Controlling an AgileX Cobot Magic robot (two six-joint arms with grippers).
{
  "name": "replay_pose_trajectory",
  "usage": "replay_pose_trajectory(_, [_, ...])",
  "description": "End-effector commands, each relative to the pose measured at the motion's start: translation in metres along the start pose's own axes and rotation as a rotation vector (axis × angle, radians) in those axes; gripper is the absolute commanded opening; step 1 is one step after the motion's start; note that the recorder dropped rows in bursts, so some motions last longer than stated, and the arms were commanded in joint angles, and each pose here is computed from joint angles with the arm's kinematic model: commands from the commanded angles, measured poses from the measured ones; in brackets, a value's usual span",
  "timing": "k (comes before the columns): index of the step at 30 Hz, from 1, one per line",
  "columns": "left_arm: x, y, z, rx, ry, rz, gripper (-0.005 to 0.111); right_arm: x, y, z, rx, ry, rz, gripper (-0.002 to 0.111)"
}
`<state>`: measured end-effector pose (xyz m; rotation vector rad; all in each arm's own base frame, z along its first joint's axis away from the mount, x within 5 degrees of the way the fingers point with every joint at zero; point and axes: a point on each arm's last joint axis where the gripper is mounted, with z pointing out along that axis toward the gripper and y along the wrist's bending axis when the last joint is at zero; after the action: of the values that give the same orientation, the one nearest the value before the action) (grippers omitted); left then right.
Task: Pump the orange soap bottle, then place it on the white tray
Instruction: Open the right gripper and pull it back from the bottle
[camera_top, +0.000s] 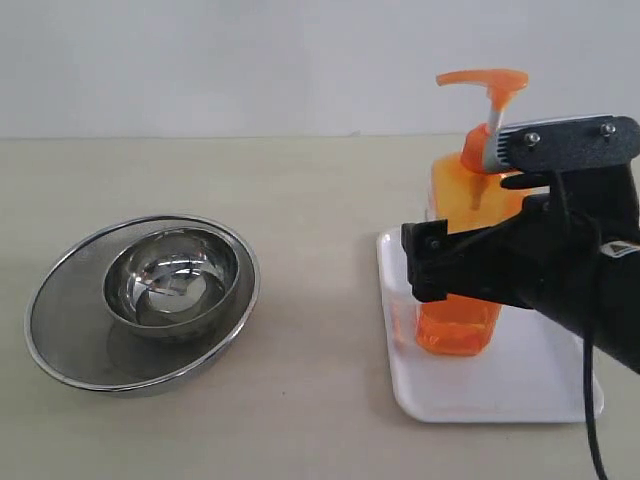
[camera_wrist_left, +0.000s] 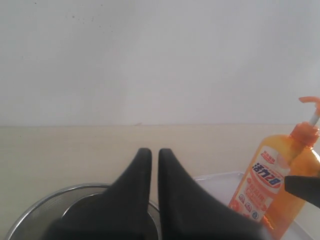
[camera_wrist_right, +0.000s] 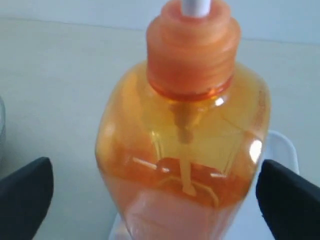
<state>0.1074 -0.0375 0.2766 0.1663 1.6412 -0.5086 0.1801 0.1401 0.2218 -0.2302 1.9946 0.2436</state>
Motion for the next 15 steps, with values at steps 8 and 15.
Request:
replay_pose_trajectory(8, [0.001,0.000,0.000,-0.002,0.000,0.001,0.005,-0.001,-0.019,-0.022,0.109,0.108,-0.036,0.105])
replay_pose_trajectory(15, [0.001,0.000,0.000,-0.002,0.000,0.001,0.005,0.010,-0.021,-0.022,0.106,0.162,-0.127,0.105])
